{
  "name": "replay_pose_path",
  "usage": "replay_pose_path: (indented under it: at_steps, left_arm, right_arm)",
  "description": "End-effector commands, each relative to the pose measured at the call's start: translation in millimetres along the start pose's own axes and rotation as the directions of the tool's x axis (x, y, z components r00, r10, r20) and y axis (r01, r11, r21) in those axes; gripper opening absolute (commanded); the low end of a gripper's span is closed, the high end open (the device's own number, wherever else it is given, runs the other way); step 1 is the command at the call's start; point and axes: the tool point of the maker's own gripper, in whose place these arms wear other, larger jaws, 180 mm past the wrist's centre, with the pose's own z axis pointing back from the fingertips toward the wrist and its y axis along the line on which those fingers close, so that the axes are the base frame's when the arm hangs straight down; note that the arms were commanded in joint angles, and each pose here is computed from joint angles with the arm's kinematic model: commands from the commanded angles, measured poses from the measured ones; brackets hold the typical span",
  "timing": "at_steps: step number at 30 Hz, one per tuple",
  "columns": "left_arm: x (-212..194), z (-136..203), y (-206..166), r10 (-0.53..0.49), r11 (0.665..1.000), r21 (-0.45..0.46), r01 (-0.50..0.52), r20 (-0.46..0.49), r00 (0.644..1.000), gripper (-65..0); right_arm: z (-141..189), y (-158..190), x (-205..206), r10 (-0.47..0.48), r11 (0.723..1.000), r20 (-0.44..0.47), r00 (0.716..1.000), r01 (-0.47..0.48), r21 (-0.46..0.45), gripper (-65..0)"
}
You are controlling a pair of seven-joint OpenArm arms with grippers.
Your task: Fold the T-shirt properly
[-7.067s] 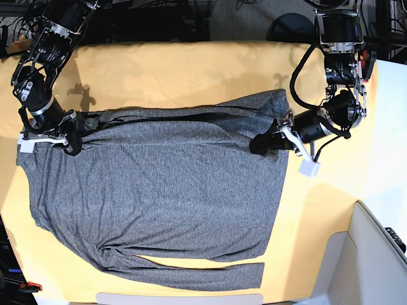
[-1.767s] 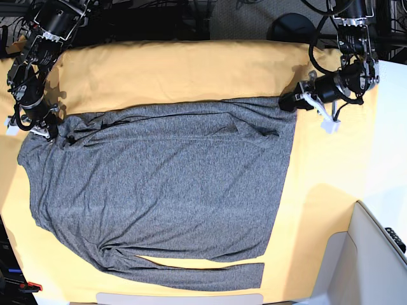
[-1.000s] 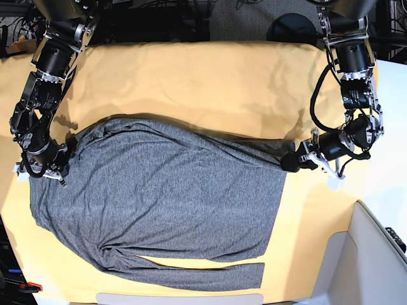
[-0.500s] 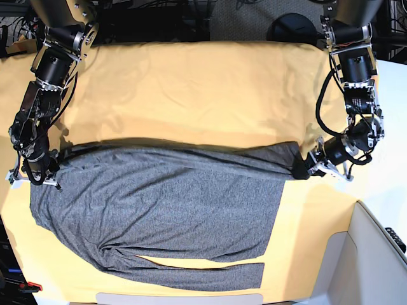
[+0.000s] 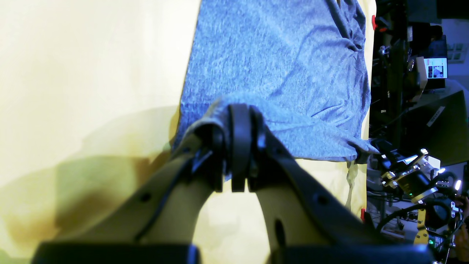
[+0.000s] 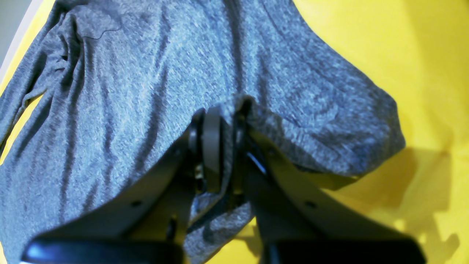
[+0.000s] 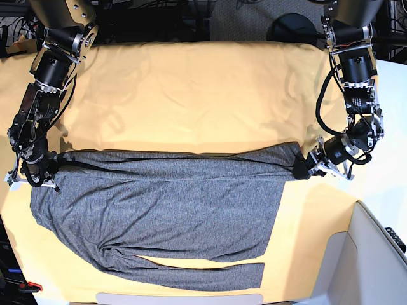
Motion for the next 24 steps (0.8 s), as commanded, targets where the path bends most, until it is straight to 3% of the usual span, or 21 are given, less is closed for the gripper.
replay_pose_path:
  at_steps: [1,6,9,17,19,24]
  left_arm:
    - [21,5,-12,-0.029,0.999,-0.028,0.031,0.050,0.998,-61.1]
    - [10,-1,-15,-0.054,0.998,-0.025,0.054,0.002,0.999,-41.9]
    - [-3,-8,-16,-0.097,0.995,-0.010,0.096,-0.062,0.993,-40.5]
    - [-10,-12,-18,-0.113,0.994,-0.010,0.113,-0.086,0.990,-40.6]
    - [-11,-12,-17,-0.113,0.994,-0.009,0.112,-0.087,0.990,-40.6]
    - [-14,-12,-15,-0.110,0.994,-0.006,0.110,-0.094,0.989,-40.6]
  right_arm:
    - [4,11,26,0.007,1.000,0.067,0.998,-0.009,0.025,-58.3]
    - [4,7,25,0.011,1.000,0.061,0.998,-0.013,0.018,-37.6]
    - [5,6,27,0.015,1.000,0.064,0.998,-0.016,0.017,-27.0]
    - [16,-3,57,0.024,1.000,0.116,0.993,-0.026,0.014,-25.6]
    - [22,-8,48,0.003,1.000,0.084,0.996,-0.006,0.029,-25.6]
    - [44,-18,22,-0.179,0.977,0.031,0.983,0.174,0.122,-25.6]
